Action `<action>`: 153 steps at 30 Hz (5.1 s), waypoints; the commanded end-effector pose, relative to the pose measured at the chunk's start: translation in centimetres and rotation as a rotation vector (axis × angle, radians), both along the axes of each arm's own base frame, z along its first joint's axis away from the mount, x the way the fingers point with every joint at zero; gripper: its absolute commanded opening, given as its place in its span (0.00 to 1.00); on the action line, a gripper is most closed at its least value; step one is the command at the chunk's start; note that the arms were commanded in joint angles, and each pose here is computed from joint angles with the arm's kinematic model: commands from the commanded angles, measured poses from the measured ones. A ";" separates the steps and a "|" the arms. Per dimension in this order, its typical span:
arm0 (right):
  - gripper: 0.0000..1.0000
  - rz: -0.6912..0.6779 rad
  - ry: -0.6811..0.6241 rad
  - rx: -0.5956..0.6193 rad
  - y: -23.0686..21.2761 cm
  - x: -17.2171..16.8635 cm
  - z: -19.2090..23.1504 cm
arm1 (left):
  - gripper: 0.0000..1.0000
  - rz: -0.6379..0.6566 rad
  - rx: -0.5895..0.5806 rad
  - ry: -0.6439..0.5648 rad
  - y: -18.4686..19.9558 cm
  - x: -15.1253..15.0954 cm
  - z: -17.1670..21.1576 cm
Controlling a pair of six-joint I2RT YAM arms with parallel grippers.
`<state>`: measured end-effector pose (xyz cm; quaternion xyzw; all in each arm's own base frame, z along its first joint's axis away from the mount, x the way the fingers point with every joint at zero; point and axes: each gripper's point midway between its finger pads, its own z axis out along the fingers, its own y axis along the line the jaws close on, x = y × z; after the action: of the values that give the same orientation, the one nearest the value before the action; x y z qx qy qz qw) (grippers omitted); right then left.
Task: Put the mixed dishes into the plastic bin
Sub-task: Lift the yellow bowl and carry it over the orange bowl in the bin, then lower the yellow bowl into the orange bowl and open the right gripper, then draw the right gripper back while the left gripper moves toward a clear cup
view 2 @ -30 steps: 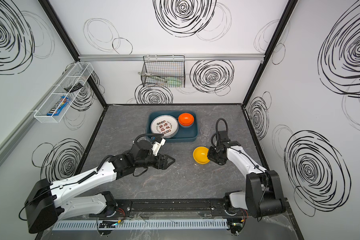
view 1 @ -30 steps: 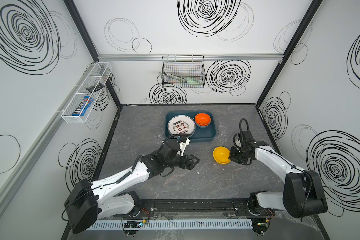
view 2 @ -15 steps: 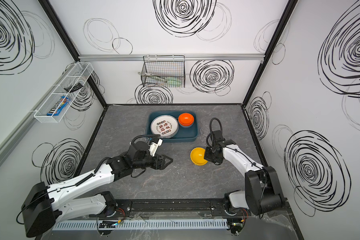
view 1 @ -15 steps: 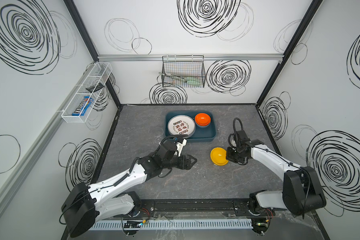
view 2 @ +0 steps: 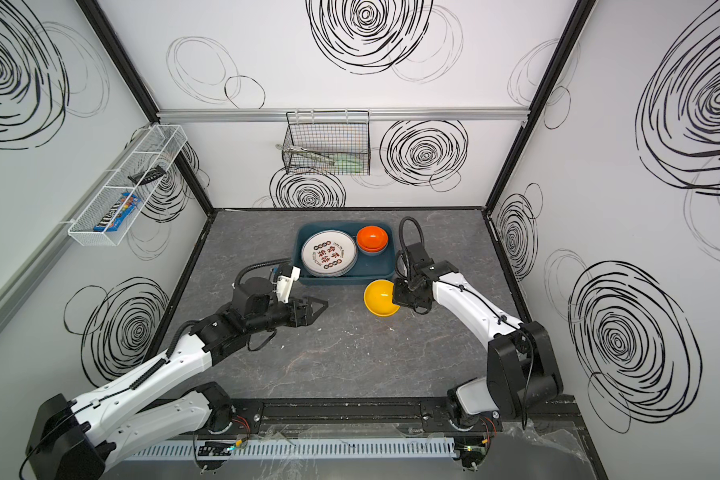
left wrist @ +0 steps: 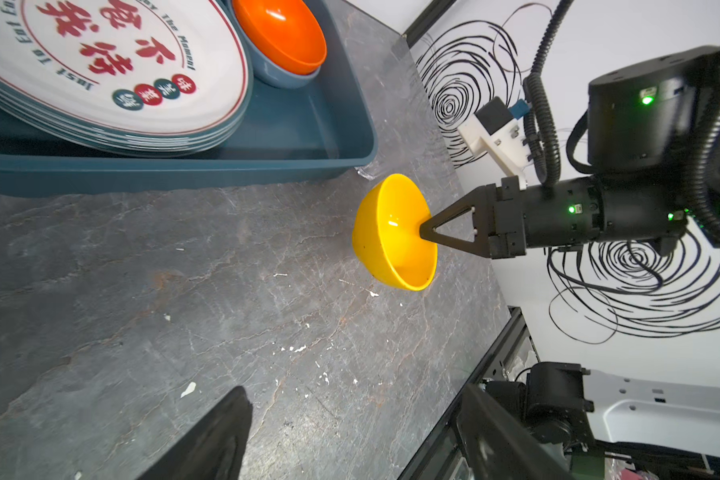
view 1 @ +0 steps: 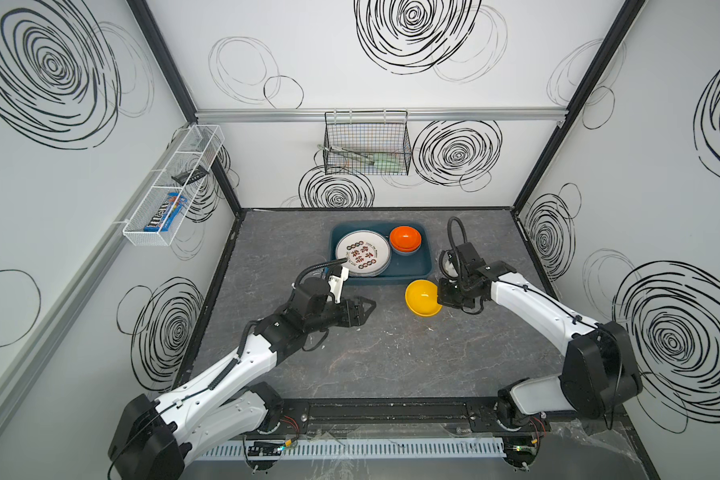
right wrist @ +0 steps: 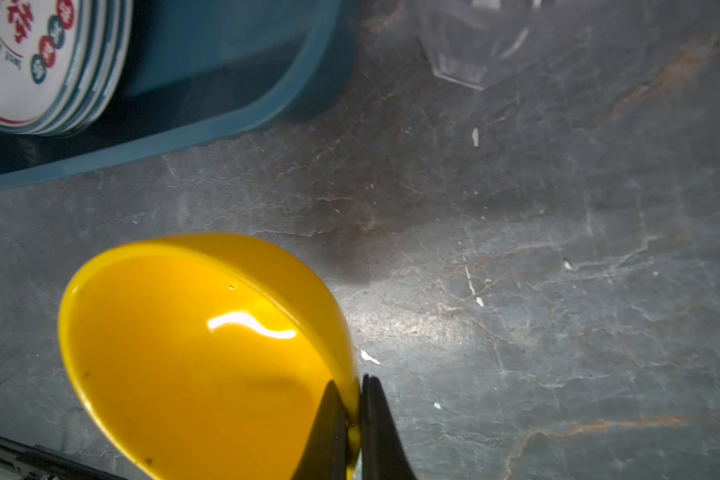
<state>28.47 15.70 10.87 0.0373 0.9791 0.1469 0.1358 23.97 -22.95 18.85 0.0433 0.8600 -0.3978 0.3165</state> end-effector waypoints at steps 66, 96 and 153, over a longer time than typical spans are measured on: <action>0.00 -0.080 -0.124 0.004 1.5 24.7 3.8 | 0.84 0.154 -0.034 0.028 3.6 2.4 1.5; 0.02 -0.052 -0.098 0.018 3.4 26.4 0.0 | 0.84 0.170 -0.062 0.063 3.6 2.1 0.6; 0.28 0.004 -0.260 0.006 5.2 19.9 9.3 | 0.84 0.329 -0.013 0.030 8.6 4.5 2.4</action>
<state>49.81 19.69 19.22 0.0312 0.9579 0.1393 0.2491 27.72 -15.06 19.75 -0.1059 0.8635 -0.3541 0.3432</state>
